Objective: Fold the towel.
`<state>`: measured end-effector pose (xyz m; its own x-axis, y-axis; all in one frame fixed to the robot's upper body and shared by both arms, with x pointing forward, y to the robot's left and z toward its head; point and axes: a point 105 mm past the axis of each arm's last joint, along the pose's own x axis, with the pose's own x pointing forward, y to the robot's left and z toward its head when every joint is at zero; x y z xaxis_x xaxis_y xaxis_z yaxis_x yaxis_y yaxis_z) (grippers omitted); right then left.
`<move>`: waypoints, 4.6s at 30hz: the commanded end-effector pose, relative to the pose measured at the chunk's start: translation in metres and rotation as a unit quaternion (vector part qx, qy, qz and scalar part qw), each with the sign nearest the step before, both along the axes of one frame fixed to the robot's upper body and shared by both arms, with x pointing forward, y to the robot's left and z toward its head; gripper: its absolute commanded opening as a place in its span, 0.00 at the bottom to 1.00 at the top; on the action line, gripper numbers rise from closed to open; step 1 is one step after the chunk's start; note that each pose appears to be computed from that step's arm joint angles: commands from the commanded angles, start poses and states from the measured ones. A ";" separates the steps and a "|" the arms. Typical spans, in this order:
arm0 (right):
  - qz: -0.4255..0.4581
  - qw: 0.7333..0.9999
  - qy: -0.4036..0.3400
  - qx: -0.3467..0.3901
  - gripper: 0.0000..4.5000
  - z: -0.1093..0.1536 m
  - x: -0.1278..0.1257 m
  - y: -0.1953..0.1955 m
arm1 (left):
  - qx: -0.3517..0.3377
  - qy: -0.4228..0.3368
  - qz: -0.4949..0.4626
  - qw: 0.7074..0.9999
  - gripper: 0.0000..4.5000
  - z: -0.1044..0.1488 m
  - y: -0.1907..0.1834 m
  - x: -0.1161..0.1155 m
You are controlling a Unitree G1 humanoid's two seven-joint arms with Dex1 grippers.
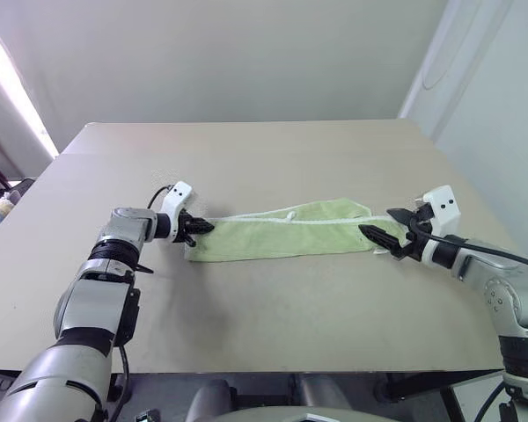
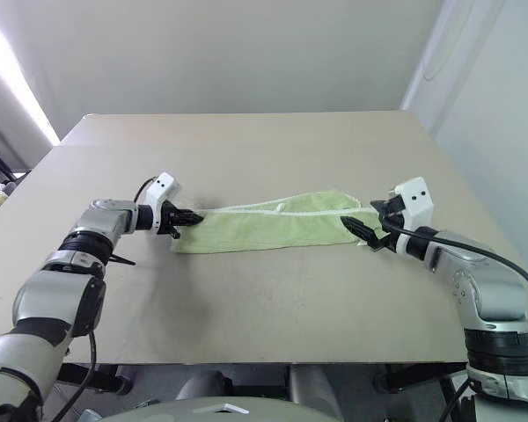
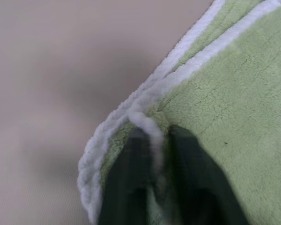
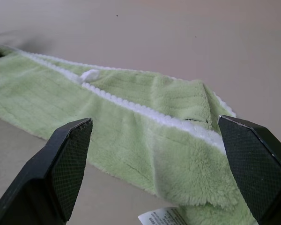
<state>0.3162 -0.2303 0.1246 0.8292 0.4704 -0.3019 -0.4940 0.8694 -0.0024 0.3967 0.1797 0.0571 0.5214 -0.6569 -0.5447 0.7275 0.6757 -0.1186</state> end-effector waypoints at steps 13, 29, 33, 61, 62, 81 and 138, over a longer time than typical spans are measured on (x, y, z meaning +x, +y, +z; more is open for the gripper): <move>0.000 0.999 -0.042 -0.006 1.00 0.013 0.002 0.003 | -0.053 -0.033 -0.028 0.998 0.01 0.031 0.004 0.001; -0.066 0.997 0.038 -0.004 1.00 -0.009 0.021 -0.016 | -0.043 -0.064 -0.080 0.994 0.01 0.060 0.038 -0.030; -0.053 0.997 0.051 -0.001 1.00 -0.014 0.024 -0.010 | -0.043 -0.082 -0.065 0.994 0.01 0.055 0.036 -0.028; 0.016 0.997 0.075 -0.019 0.62 -0.013 -0.013 -0.002 | -0.043 -0.082 -0.054 0.994 0.00 0.053 0.030 -0.023; 0.013 0.997 0.070 -0.016 0.55 -0.011 -0.012 -0.002 | -0.042 -0.083 -0.053 0.994 0.00 0.053 0.030 -0.023; -0.011 0.996 -0.086 0.001 0.00 0.065 0.034 -0.005 | -0.082 -0.263 0.151 0.949 0.00 0.135 0.040 0.052; 0.160 0.983 0.065 -0.063 0.00 0.007 -0.117 0.001 | 0.028 -0.105 -0.098 0.989 0.00 0.063 0.113 -0.103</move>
